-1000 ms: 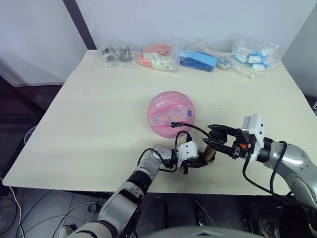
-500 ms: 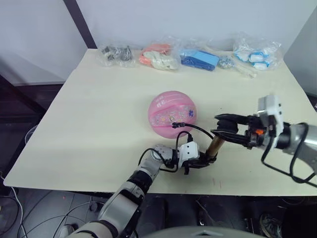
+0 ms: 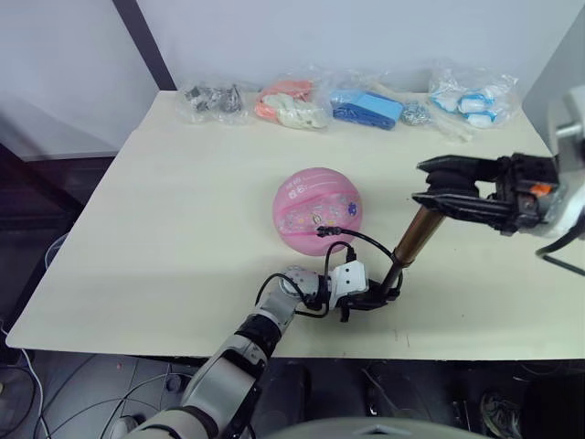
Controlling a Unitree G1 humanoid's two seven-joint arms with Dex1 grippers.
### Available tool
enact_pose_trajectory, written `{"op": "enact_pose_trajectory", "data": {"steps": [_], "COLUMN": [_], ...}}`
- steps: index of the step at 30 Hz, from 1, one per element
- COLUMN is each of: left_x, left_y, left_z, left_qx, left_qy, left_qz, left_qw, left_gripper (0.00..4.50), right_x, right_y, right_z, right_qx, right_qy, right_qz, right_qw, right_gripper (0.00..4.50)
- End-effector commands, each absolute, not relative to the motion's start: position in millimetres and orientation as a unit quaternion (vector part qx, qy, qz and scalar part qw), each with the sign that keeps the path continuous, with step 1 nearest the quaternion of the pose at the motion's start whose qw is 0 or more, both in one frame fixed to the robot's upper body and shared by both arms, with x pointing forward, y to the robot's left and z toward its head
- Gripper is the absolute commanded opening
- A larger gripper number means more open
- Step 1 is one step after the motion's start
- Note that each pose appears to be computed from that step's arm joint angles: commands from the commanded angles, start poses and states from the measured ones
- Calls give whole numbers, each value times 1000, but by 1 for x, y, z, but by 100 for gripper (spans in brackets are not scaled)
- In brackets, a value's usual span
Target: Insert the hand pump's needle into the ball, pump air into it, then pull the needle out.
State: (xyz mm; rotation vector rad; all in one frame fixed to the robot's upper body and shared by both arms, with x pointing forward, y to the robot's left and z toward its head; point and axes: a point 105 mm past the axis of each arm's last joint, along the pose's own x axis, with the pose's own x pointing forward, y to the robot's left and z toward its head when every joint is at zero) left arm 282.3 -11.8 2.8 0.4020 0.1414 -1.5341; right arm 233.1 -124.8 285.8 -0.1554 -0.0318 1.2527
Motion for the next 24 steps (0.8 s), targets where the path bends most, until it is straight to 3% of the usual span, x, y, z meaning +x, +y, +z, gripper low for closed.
{"op": "enact_pose_trajectory", "data": {"steps": [1, 6, 12, 24], "left_x": [274, 273, 272, 272], "left_y": [0, 0, 0, 1], "left_z": [-22, -22, -23, -23], "left_qx": [187, 187, 187, 190], "left_qy": [117, 116, 116, 117], "left_qz": [-687, -688, -688, -688], "left_qw": [692, 692, 691, 691], "left_gripper": [101, 101, 101, 101], "right_x": [227, 228, 231, 244], "right_y": [-130, -129, -122, -118], "right_z": [317, 313, 262, 191], "right_qx": [-85, -79, -87, -79], "right_qy": [-69, -62, -3, 27], "right_qz": [577, 577, 578, 561], "right_qw": [810, 811, 812, 824], "right_gripper": [185, 185, 185, 185]}}
